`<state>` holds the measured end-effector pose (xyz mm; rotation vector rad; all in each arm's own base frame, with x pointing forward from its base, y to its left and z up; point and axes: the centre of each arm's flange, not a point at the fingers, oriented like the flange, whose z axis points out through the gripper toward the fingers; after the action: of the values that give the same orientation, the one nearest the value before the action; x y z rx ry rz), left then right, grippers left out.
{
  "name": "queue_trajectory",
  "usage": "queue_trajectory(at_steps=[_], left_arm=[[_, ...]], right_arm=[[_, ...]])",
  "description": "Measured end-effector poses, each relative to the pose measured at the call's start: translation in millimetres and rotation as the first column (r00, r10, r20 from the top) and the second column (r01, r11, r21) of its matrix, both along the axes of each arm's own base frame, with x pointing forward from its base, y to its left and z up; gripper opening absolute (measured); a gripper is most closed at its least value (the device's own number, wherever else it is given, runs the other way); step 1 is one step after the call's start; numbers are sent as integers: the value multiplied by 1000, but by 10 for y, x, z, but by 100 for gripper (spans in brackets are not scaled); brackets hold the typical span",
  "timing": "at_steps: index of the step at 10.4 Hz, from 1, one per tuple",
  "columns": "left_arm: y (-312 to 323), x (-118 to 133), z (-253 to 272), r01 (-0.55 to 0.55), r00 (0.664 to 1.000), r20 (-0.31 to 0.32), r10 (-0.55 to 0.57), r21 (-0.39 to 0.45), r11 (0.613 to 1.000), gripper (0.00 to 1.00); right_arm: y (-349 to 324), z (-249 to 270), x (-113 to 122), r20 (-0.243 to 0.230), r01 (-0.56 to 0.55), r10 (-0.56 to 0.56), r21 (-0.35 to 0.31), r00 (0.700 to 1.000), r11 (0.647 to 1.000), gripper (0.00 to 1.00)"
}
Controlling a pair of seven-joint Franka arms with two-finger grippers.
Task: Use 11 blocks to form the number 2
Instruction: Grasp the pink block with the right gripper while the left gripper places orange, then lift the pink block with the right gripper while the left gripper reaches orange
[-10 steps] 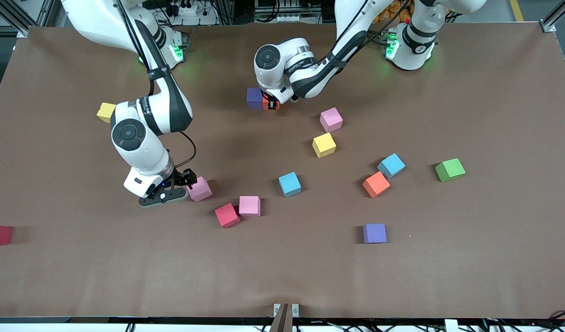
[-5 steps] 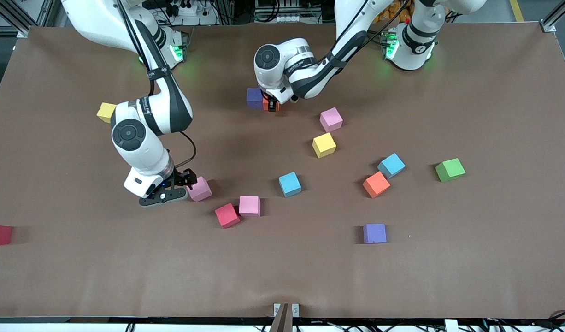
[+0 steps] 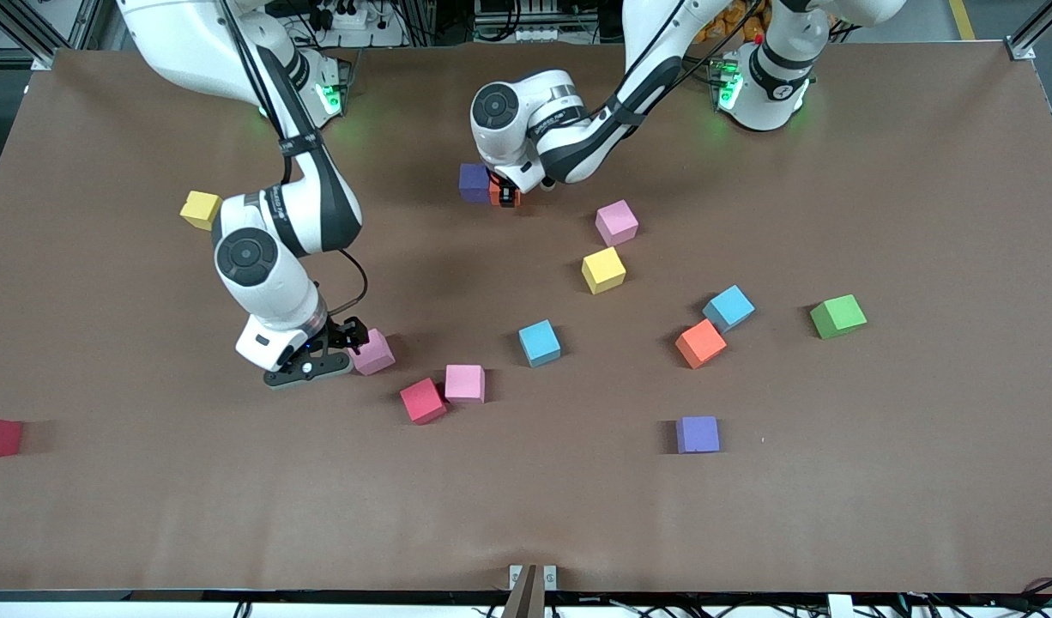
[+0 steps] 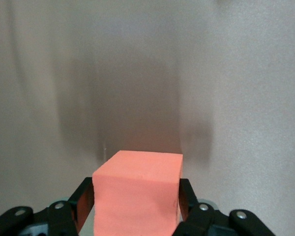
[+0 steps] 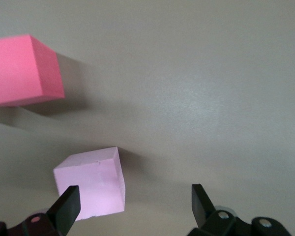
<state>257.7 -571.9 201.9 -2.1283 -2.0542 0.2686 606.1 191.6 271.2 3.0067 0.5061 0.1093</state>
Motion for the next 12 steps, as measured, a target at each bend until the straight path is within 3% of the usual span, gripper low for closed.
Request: queue_trajectory(at_steps=[2, 5, 7, 12], left_arm=[[-26, -6, 68, 6, 1000, 2, -6, 1, 1000, 77], [-43, -34, 157, 16, 1000, 2, -16, 9, 1000, 77], [-52, -40, 263, 23, 1000, 10, -23, 13, 1000, 77], [-93, 84, 534, 19, 1000, 24, -20, 23, 1000, 77]], right_arm=[[-7, -190, -10, -21, -60, 59, -12, 998, 998, 100], [69, -274, -75, -54, -5, 9, 67, 999, 998, 100], [172, -352, -152, -69, -11, 16, 72, 997, 997, 100], [261, -453, -195, -69, -27, 32, 67, 997, 997, 100]])
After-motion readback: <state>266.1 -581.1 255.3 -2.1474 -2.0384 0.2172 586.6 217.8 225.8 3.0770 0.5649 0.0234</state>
